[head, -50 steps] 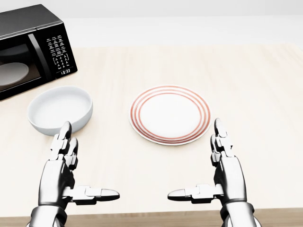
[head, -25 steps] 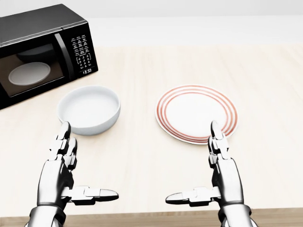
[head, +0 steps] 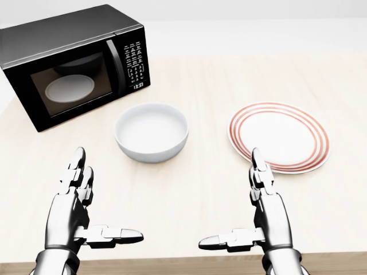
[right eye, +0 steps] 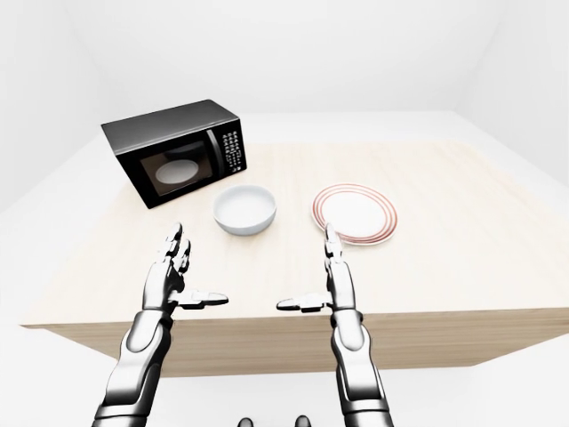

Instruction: Pick up the white bowl and put it on the plate.

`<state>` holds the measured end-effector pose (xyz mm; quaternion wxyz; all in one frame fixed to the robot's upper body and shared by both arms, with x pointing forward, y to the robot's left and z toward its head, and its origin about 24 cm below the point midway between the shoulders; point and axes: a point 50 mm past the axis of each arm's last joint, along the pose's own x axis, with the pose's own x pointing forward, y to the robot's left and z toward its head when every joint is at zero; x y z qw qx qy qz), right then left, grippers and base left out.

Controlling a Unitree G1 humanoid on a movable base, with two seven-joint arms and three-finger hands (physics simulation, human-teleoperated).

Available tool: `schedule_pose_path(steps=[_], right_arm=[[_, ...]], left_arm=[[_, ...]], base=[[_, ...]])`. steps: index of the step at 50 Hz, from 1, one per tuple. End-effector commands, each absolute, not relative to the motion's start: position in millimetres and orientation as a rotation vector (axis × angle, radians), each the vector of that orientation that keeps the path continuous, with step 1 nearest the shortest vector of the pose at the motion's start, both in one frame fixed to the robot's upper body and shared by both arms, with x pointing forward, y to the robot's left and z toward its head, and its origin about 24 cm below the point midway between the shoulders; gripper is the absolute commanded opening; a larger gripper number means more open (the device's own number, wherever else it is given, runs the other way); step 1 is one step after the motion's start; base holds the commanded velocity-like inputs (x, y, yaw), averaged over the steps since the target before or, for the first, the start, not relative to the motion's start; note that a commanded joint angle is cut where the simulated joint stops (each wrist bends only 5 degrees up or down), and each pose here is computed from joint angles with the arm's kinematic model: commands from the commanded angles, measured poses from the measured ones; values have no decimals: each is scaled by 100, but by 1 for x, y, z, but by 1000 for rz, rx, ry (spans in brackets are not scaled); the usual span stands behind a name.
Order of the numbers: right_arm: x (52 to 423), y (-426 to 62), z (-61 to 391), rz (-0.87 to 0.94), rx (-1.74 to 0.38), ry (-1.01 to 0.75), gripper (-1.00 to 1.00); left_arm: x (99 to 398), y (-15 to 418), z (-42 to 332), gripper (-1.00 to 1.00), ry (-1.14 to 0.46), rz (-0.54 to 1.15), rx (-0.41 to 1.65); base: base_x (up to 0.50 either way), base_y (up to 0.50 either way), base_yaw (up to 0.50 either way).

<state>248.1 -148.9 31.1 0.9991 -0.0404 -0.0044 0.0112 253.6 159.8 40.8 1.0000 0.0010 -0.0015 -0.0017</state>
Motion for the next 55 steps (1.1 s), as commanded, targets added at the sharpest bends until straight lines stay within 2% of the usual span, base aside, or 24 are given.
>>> schedule_pose_path(steps=[1,31,55], right_arm=[[248,-148,30,26,-77,-3,100],[249,-145,21,35,-90,35,100],[250,-144,21,38,-64,34,100]], left_arm=[[254,160,41,100,-3,-3,2],[254,160,41,100,-3,-3,2],[254,160,41,100,-3,-3,2]], base=[[0,34,0],[0,20,0],[0,0,0]])
